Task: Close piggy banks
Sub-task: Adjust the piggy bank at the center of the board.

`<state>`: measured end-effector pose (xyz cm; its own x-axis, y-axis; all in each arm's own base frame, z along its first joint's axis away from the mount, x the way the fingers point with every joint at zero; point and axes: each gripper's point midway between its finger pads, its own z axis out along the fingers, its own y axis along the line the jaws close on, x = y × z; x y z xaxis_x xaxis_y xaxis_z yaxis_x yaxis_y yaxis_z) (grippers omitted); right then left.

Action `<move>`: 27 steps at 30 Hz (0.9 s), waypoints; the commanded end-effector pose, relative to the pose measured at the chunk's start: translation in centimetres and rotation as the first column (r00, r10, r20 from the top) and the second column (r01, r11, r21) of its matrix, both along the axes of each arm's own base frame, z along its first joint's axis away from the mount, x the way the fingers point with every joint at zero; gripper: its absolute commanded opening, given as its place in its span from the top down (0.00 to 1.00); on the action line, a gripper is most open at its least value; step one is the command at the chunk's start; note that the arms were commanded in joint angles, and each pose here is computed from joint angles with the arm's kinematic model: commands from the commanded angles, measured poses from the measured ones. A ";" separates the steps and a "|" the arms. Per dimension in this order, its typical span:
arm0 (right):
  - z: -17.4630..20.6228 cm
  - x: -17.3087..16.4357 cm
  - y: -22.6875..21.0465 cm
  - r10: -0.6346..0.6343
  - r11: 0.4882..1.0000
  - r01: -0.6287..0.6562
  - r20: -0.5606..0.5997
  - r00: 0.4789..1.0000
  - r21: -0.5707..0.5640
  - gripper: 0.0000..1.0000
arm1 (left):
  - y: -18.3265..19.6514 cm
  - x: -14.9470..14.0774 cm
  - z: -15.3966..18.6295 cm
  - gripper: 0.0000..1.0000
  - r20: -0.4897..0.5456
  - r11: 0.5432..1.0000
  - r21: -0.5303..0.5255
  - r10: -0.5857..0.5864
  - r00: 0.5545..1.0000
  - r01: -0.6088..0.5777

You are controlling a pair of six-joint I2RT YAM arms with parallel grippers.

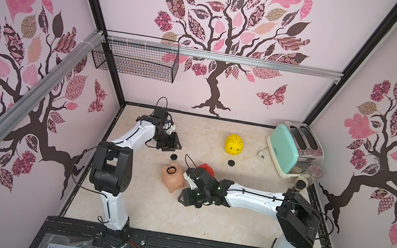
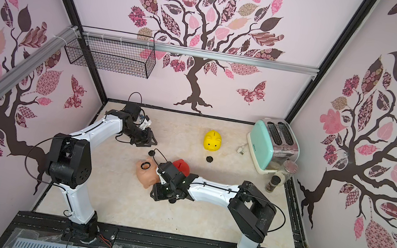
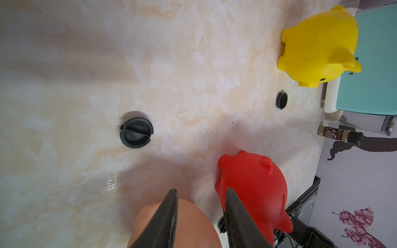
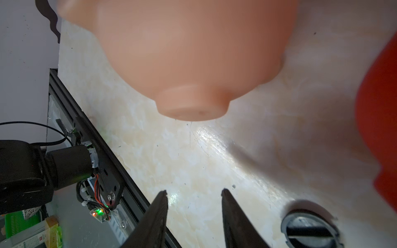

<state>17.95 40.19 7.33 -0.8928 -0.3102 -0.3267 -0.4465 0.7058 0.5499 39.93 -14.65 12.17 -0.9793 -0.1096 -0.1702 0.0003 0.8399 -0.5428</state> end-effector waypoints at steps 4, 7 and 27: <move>1.7 1.2 1.4 -0.015 1.000 0.014 0.047 0.999 0.015 0.54 | -0.8 -1.3 -1.6 0.61 -0.060 0.998 0.017 -0.062 0.996 0.063; 1.6 1.5 1.7 -0.014 1.000 0.014 0.051 0.999 0.010 0.54 | -0.7 -1.6 -2.3 0.61 -0.081 0.998 0.022 -0.064 0.995 0.066; 0.4 2.9 2.9 -0.006 0.999 0.009 0.080 0.997 -0.039 0.54 | 1.0 -4.0 -3.7 0.60 -0.152 0.994 0.085 -0.056 0.987 0.069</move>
<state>20.38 42.62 7.04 -0.8800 -0.3080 -0.3615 -0.4627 0.7278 0.5062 36.52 -14.37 8.27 -0.9988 -0.0404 -0.0267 -0.0226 0.8756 -0.4825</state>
